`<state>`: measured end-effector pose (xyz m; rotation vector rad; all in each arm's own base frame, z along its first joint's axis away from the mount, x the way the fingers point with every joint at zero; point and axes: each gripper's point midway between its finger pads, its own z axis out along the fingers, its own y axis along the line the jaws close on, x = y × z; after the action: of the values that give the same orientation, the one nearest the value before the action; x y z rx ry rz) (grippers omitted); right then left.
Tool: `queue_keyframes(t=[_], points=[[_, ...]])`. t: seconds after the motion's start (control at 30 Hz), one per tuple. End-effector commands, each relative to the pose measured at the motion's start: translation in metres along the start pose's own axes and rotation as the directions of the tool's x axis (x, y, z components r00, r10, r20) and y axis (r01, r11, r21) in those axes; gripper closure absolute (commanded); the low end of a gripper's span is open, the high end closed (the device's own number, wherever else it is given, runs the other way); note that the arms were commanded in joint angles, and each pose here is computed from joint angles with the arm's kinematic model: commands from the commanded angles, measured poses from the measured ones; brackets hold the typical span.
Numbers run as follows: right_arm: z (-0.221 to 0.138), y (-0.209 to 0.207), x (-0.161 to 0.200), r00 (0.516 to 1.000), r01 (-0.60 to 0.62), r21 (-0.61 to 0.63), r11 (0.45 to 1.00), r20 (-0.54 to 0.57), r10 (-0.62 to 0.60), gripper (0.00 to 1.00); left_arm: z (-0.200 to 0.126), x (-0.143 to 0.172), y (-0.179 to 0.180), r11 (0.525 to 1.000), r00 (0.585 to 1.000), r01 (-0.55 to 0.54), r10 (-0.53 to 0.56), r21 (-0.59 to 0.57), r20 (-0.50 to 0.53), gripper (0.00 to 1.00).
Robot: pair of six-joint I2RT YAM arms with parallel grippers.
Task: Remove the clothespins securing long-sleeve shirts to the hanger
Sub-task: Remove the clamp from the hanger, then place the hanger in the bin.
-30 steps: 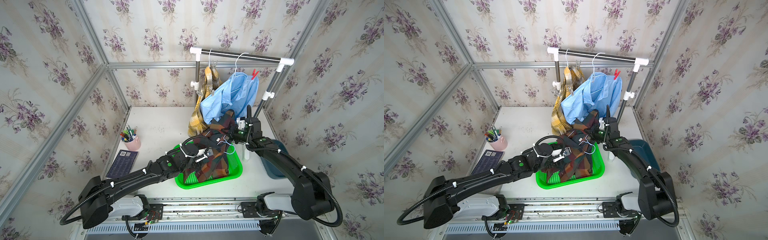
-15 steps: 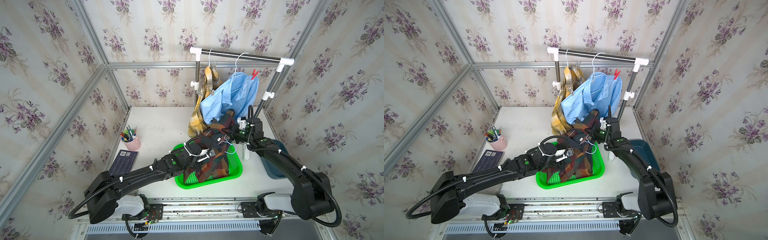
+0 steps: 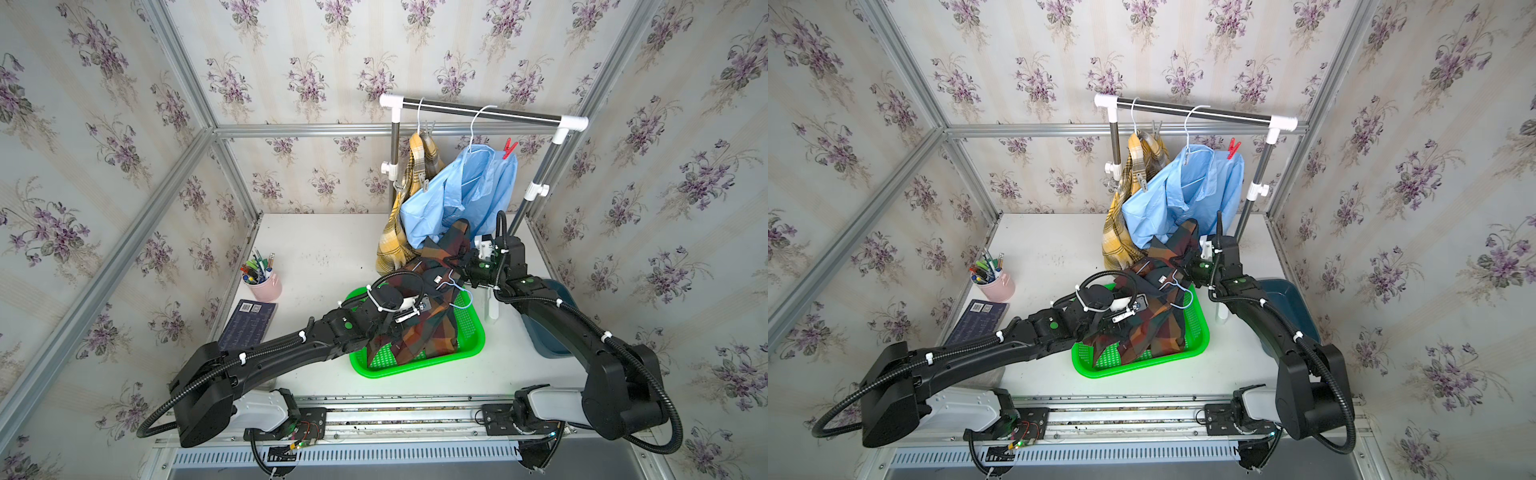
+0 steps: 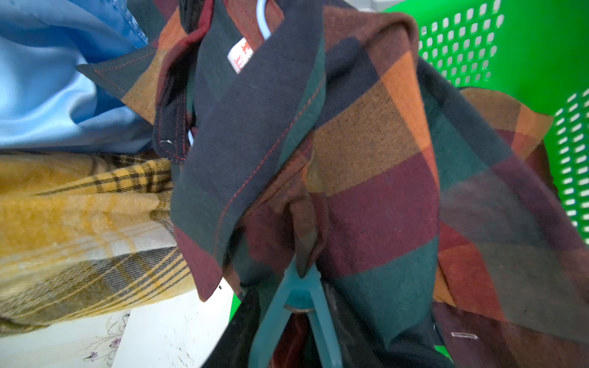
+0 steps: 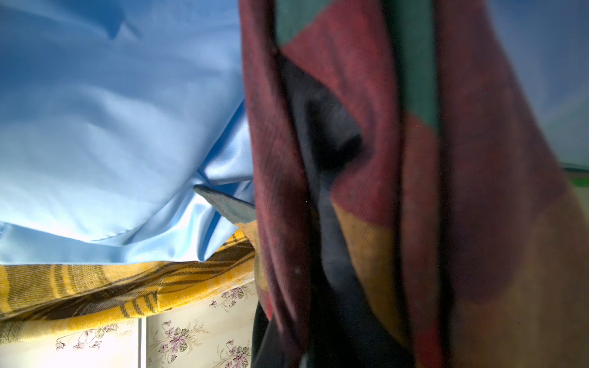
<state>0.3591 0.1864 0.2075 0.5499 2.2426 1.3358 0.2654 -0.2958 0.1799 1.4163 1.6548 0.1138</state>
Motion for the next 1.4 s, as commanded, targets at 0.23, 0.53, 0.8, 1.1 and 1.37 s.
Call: queue_keyframes(t=[0.23, 0.53, 0.8, 1.1, 1.37], points=[[-0.001, 0.010, -0.005, 1.000, 0.017, -0.044, 0.999, 0.025, -0.016, 1.00, -0.008, -0.001, 0.003, 1.000, 1.000, 0.016, -0.016, -0.011, 0.026, 0.79], [-0.001, 0.005, -0.006, 0.999, 0.020, -0.021, 1.000, 0.034, -0.019, 1.00, -0.026, -0.005, 0.001, 0.997, 0.996, 0.076, -0.077, 0.018, 0.045, 0.91], [0.002, -0.002, -0.001, 0.999, 0.024, 0.013, 1.000, 0.031, -0.024, 1.00, -0.074, 0.000, 0.008, 0.982, 0.978, 0.184, -0.186, 0.031, 0.088, 0.91], [0.024, -0.004, 0.052, 0.996, 0.073, 0.039, 0.997, -0.047, -0.071, 1.00, -0.094, -0.001, 0.029, 0.946, 0.934, 0.324, -0.320, -0.004, 0.157, 0.91], [-0.011, -0.041, 0.047, 0.981, 0.181, 0.255, 0.950, 0.023, -0.193, 0.34, -0.085, -0.026, 0.031, 0.921, 0.896, 0.385, -0.387, 0.056, 0.216, 0.91]])
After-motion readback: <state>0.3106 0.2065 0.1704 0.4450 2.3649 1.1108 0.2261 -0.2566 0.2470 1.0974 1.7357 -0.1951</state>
